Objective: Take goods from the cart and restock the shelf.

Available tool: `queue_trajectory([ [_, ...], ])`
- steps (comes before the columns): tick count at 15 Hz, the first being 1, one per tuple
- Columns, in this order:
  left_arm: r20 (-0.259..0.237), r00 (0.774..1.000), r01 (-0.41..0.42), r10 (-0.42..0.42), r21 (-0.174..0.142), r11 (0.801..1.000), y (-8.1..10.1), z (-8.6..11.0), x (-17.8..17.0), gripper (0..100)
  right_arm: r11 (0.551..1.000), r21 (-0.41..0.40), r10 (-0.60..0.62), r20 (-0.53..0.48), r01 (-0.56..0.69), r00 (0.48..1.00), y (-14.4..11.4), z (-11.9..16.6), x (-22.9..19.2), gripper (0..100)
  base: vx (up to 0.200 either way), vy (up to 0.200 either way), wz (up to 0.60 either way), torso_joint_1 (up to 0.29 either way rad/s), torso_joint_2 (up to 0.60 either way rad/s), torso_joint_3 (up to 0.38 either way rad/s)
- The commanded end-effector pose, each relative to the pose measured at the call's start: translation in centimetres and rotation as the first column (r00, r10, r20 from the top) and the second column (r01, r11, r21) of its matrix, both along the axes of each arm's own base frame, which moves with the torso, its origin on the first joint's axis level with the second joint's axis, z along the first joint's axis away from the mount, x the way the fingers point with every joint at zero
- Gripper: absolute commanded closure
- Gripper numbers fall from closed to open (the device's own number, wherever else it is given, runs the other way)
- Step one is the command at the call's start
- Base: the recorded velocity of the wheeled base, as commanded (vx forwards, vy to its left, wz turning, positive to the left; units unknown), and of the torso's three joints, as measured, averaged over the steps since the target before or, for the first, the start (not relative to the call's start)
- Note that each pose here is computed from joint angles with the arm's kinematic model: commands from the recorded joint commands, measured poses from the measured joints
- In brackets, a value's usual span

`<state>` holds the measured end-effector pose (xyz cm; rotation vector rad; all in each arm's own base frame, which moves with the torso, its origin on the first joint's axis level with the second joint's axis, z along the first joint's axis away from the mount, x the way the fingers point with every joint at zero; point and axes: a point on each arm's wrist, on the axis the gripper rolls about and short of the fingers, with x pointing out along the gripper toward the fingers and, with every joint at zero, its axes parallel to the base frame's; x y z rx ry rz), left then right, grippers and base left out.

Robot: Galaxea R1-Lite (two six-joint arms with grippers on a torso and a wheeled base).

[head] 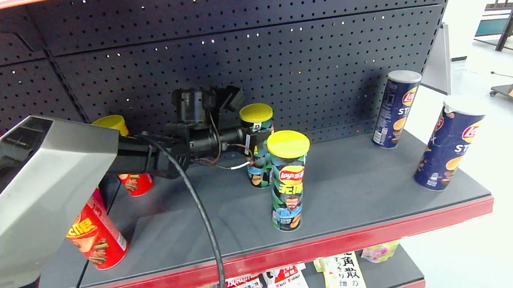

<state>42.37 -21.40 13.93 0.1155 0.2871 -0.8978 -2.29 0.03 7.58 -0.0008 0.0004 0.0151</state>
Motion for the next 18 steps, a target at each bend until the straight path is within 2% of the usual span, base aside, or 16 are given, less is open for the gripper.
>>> queue_trajectory([
  [1,-0.005,1.000,0.002,-0.002,0.002,1.000,0.0,-0.2,0.0,100,1.000,-0.001,0.000,0.000,0.000,1.000,0.0,0.0,0.0,0,0.000,0.000,0.00,0.000,0.00,0.000],
  [3,-0.005,1.000,0.002,-0.002,0.002,1.000,-0.1,-0.2,0.0,100,1.000,-0.001,0.000,0.000,0.000,1.000,0.0,0.0,0.0,0,0.000,0.000,0.00,0.000,0.00,0.000],
  [4,-0.005,1.000,0.002,-0.002,0.002,1.000,-0.1,-0.2,0.0,0,1.000,-0.001,0.000,0.000,0.000,1.000,0.0,0.0,0.0,0,0.000,0.000,0.00,0.000,0.00,0.000],
  [12,0.000,1.000,0.001,-0.001,-0.009,1.000,0.2,0.9,-0.5,0,1.000,-0.001,0.002,0.000,-0.002,1.000,0.0,0.0,0.0,0,0.000,0.000,0.00,0.000,0.00,0.000],
  [14,-0.013,1.000,-0.001,0.001,-0.009,1.000,0.7,1.6,-1.1,0,1.000,-0.001,0.000,0.000,0.000,1.000,0.0,0.0,0.0,0,0.000,0.000,0.00,0.000,0.00,0.000],
  [18,-0.061,0.998,-0.007,0.008,0.014,1.000,1.9,2.4,-2.7,0,1.000,-0.001,0.002,0.000,-0.002,1.000,0.0,0.0,0.0,0,0.000,0.000,0.00,0.000,0.00,0.000],
])
